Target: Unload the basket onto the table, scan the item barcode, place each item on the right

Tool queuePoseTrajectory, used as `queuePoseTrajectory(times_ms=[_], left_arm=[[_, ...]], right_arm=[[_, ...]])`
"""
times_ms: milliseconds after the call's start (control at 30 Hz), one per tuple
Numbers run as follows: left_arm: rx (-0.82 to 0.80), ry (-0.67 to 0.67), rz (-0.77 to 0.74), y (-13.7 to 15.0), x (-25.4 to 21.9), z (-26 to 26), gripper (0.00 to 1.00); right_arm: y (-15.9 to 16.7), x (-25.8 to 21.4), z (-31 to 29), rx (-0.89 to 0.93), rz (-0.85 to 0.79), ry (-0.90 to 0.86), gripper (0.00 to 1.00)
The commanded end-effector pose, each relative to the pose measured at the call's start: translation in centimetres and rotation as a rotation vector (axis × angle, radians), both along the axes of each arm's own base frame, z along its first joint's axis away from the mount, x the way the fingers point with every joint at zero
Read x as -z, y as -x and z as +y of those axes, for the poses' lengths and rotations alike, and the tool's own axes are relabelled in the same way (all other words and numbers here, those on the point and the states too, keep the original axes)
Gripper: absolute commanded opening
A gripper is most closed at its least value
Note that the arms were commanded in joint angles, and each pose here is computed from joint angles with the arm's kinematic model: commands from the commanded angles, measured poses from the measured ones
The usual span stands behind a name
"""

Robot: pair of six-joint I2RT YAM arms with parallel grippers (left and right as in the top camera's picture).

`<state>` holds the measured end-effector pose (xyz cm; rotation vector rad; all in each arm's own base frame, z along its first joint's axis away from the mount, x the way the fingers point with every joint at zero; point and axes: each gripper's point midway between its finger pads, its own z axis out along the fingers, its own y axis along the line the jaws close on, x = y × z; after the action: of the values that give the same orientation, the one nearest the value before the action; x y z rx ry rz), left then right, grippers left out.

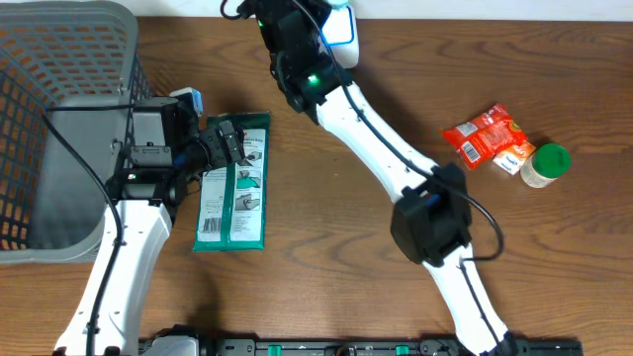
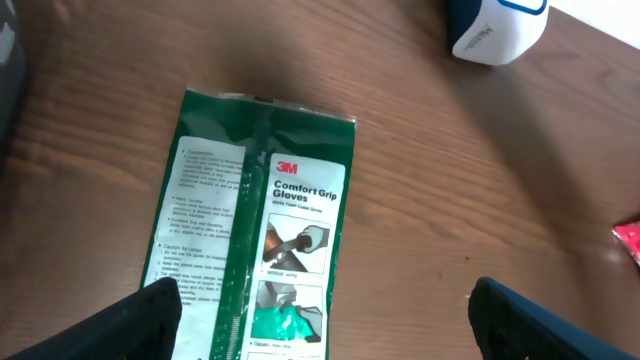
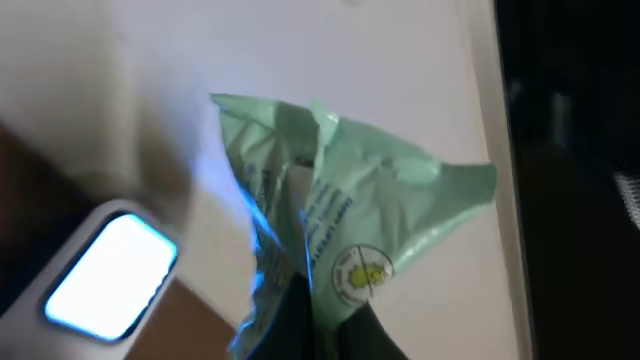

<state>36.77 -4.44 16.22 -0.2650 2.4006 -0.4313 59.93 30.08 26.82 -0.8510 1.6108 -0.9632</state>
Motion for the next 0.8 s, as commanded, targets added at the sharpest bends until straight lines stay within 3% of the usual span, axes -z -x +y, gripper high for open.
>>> queuePoseTrajectory(times_ms=[0,133,433,600,767], left_arm=[[0.001,-0.015,-0.015,-0.1,-0.4,0.3,0.92],[0.001,-0.015,-0.015,-0.1,-0.4,0.3,0.92],[0.001,-0.015,-0.015,-0.1,-0.4,0.3,0.92],[0.0,-0.015,-0.015,-0.1,-0.4,0.3,0.93],[0.001,-0.015,-0.015,-0.1,-0.4,0.3,0.93]], right_arm=[[-2.3,2.9,-1.0,0.041,-0.033,0.166,0.01],[-4.2,5.5,-1.4,0.042,-0.096,0.172,0.01],[-5.1,12.8,-0.3,-0.059,0.039,0.108,0.01],[-5.3,13.4,-0.3,-0.074,0.056,0.051,0.01],[-5.7,11.4,-0.3,-0.098,0.006,0.233,0.01]])
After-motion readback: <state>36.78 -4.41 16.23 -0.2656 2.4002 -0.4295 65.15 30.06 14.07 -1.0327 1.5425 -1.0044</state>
